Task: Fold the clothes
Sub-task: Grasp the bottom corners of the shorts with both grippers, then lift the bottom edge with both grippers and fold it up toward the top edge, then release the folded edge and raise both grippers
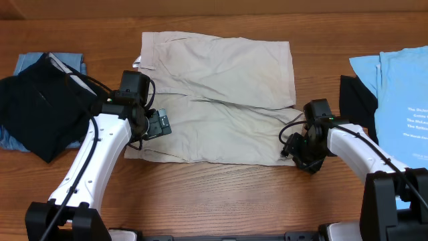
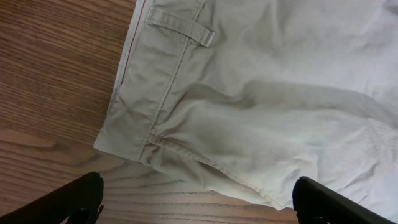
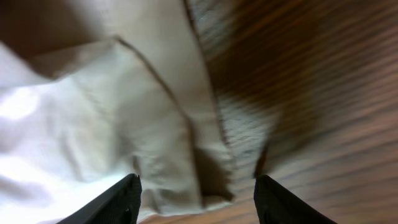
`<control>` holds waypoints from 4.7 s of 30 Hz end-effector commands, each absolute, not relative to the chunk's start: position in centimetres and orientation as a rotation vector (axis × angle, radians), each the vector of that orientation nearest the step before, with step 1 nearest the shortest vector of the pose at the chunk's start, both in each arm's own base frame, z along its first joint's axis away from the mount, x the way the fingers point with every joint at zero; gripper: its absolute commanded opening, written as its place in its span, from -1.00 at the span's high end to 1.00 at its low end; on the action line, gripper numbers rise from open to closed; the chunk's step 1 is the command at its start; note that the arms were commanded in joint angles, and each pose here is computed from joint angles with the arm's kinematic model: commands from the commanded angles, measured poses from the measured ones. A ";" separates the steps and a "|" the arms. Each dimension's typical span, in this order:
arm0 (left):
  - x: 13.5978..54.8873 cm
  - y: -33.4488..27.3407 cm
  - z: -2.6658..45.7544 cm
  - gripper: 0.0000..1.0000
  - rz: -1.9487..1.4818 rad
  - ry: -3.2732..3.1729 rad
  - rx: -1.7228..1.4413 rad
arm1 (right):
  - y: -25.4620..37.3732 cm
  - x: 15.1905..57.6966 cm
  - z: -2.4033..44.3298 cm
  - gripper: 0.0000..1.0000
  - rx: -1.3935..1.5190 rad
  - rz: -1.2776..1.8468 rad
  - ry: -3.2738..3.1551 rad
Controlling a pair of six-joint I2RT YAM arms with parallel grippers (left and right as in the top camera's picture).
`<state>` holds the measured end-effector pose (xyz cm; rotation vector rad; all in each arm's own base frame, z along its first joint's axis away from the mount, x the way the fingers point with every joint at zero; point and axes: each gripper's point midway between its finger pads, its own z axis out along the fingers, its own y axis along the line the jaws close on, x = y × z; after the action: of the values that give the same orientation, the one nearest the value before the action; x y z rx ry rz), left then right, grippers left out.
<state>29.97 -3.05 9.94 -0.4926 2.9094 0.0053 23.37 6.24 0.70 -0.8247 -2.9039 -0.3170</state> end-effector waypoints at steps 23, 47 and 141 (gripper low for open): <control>29.5 -2.9 9.8 -0.99 0.001 2.922 -0.505 | 7.2 23.2 0.6 0.60 -1.006 -0.402 -2.819; 26.0 0.0 2.0 -0.81 -0.149 2.810 -1.191 | 6.2 24.1 0.3 0.92 -0.980 -0.345 -2.898; 54.3 0.2 11.8 -0.76 -0.227 2.540 -0.332 | 11.7 57.7 12.5 -0.86 -0.344 -0.901 -3.850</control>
<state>52.13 1.81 7.51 -0.5511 2.5863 -0.1190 56.21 10.36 9.56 -0.5802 -3.7438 -0.7866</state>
